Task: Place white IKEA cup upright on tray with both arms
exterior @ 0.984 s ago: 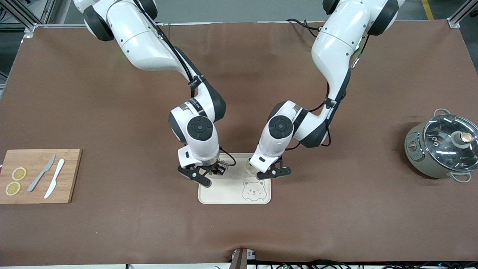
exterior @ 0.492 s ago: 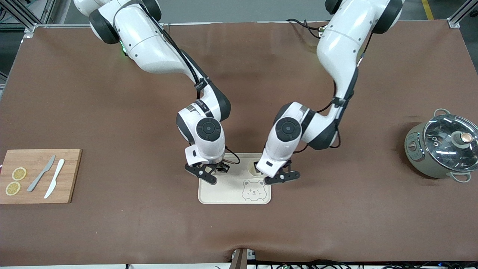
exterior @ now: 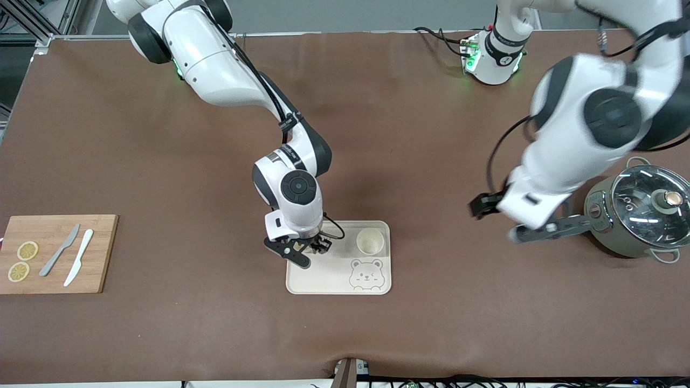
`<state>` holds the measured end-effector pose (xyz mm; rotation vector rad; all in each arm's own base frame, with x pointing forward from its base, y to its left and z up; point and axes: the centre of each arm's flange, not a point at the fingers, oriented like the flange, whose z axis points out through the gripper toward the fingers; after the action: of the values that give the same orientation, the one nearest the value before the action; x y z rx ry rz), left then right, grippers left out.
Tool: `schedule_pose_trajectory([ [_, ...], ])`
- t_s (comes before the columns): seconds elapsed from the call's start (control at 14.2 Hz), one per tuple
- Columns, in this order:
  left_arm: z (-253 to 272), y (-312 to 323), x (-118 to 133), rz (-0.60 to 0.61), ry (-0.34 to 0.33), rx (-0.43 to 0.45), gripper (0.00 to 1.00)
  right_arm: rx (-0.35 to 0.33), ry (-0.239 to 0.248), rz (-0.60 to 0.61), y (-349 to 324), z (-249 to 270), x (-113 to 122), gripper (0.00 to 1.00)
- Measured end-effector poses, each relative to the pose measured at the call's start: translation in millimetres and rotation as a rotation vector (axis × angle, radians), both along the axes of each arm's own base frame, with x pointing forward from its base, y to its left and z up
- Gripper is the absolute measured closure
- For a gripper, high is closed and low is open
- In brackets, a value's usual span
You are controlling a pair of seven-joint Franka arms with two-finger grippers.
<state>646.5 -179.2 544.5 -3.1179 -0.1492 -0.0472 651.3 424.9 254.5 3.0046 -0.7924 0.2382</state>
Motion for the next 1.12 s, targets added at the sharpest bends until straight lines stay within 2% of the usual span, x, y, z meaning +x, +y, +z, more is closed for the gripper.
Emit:
schedule_pose_trajectory([
  [0.21, -14, 52, 13, -0.105, 0.025, 0.008, 0.0, 0.001, -0.006, -0.017, -9, 13, 8, 0.09],
  [0.42, -20, 86, 23, -0.209, 0.016, 0.009, 0.0, -0.007, 0.0, -0.045, -35, 28, 25, 0.05],
  [0.56, 9, 103, 16, -0.225, -0.016, -0.005, 0.0, -0.013, 0.003, -0.026, -60, 45, 38, 0.04],
  [0.63, 30, 106, 2, -0.227, -0.005, -0.011, 0.0, -0.016, 0.005, -0.011, -73, 53, 44, 0.03],
  [0.84, 102, 102, -58, -0.244, 0.043, -0.015, 0.0, -0.013, 0.024, 0.056, -114, 75, 60, 0.03],
  [0.98, 139, 101, -95, -0.254, 0.032, -0.012, 0.0, 0.01, 0.025, 0.107, -146, 94, 72, 0.03],
  [1.12, 149, 103, -117, -0.256, 0.016, -0.008, 0.0, 0.014, 0.02, 0.165, -179, 114, 82, 0.0],
])
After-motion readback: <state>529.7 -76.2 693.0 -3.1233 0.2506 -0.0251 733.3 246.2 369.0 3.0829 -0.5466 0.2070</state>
